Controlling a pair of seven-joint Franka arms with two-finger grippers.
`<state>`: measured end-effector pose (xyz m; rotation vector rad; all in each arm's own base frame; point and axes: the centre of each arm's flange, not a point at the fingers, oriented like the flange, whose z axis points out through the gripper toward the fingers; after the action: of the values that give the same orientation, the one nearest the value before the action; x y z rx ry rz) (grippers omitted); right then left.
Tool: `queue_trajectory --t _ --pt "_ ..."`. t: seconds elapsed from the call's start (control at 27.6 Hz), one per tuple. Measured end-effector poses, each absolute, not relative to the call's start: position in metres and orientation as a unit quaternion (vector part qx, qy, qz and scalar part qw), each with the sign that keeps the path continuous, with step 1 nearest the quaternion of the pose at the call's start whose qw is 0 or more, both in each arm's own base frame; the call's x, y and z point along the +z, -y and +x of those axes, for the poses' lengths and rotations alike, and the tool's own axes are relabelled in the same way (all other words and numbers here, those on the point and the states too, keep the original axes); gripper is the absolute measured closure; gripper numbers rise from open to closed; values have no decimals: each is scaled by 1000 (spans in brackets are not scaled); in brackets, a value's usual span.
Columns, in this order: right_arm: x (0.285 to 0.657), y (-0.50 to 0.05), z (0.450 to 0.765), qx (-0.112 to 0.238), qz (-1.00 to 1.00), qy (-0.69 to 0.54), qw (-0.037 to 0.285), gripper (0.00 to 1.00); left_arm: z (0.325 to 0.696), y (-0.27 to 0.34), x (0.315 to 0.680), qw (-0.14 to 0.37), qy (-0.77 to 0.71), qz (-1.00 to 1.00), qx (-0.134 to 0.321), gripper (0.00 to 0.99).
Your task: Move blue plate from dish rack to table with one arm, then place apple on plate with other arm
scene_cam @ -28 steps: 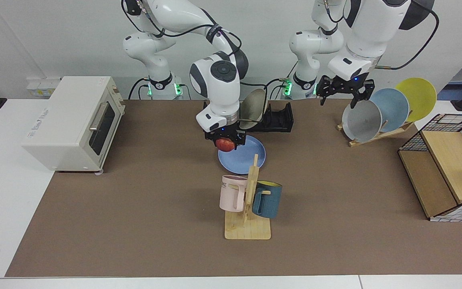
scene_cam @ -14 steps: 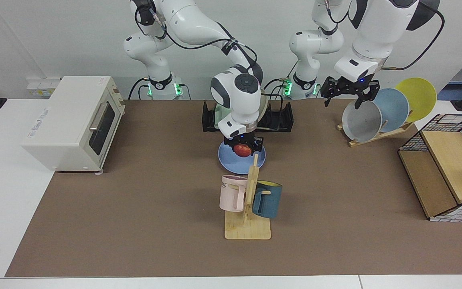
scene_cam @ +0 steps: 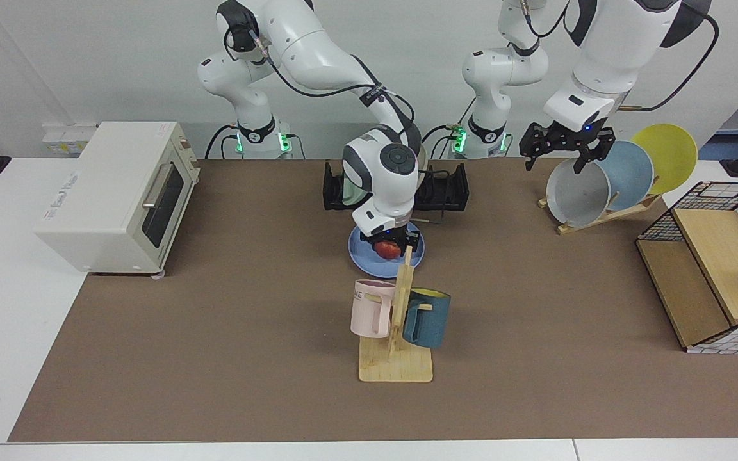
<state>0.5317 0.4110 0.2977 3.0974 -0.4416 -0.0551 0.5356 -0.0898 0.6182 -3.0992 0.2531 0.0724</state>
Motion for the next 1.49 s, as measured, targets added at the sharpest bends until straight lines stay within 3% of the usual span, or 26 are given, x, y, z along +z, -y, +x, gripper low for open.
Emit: queue_trajectory --t 0.15,0.29,0.33,0.44,0.76,1.05,1.49 --pt "294 -411 529 -23 989 143 7 238 537 83 618 15 -75 -997 23 0" --pt "295 -414 527 -24 990 141 5 115 538 77 618 15 -70 -997 23 0" --pt "297 -415 526 -24 990 141 5 22 538 76 618 15 -69 -997 23 0" --pt "309 -413 526 -23 990 142 3 0 538 76 618 15 -68 -997 23 0" --pt "410 -381 538 6 990 136 -26 0 538 76 618 15 -69 -997 23 0" --pt "477 -288 574 39 996 66 -41 0 538 76 618 15 -69 -997 23 0" --pt "494 -105 626 55 997 -46 -19 0 538 76 618 15 -69 -997 23 0"
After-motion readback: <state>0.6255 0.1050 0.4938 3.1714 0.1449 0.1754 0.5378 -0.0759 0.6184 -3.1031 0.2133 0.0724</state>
